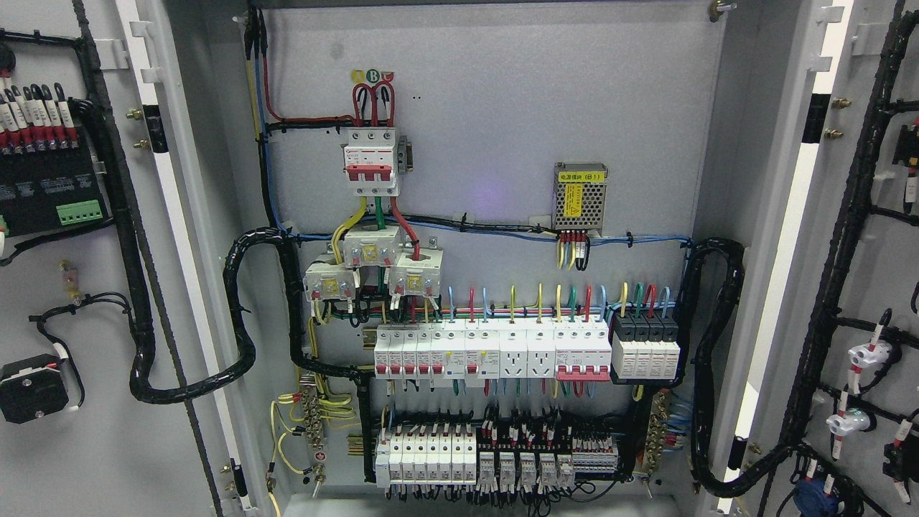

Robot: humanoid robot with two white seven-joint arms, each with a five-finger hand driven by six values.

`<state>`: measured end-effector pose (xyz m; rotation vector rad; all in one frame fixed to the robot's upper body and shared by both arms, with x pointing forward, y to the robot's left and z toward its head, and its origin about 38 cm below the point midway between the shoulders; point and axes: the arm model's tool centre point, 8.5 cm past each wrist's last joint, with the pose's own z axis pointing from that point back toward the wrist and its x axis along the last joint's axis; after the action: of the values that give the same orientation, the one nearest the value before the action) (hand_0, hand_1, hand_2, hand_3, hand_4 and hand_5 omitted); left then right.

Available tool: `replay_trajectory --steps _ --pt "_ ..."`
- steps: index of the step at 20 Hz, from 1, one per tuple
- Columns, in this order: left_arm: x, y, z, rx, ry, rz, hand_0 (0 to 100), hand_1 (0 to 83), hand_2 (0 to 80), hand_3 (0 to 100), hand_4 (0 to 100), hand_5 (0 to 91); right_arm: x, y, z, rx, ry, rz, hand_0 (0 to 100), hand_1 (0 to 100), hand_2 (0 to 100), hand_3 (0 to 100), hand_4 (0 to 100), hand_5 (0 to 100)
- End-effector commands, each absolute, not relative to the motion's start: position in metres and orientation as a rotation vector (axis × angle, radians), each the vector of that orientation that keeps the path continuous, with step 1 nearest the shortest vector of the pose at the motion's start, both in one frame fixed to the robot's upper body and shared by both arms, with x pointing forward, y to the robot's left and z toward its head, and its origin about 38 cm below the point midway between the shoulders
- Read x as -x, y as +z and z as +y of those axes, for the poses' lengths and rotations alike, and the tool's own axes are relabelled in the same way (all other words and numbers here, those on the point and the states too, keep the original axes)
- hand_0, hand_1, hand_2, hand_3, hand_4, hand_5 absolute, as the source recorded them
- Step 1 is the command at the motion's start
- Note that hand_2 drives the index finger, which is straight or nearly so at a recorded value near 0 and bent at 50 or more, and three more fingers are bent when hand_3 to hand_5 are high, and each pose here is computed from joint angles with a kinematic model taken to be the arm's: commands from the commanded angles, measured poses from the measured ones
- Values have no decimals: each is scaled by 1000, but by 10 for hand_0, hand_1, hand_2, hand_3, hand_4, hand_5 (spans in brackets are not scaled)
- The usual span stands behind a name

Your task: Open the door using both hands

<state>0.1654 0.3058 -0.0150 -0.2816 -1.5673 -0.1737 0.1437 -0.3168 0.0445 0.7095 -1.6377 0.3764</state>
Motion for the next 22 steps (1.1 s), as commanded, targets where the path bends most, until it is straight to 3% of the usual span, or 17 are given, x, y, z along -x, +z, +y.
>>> replay_trajectory --steps 1,8,17,22 --pt "-115 -78 310 252 -185 -1331 0 0 0 0 42 0 -81 -2 -286 -738 329 -1507 0 0 0 0 0 0" --pt "-78 -136 309 216 -119 -1143 0 0 0 0 42 0 -33 -71 -284 -622 236 -1300 0 0 0 0 0 0" --pt "-44 -197 300 170 -137 -906 0 0 0 0 42 0 30 -127 -280 -523 145 -1076 0 0 0 0 0 0" --pt "-22 -219 293 156 -105 -776 0 0 0 0 42 0 42 -169 -281 -421 73 -946 0 0 0 0 0 0"
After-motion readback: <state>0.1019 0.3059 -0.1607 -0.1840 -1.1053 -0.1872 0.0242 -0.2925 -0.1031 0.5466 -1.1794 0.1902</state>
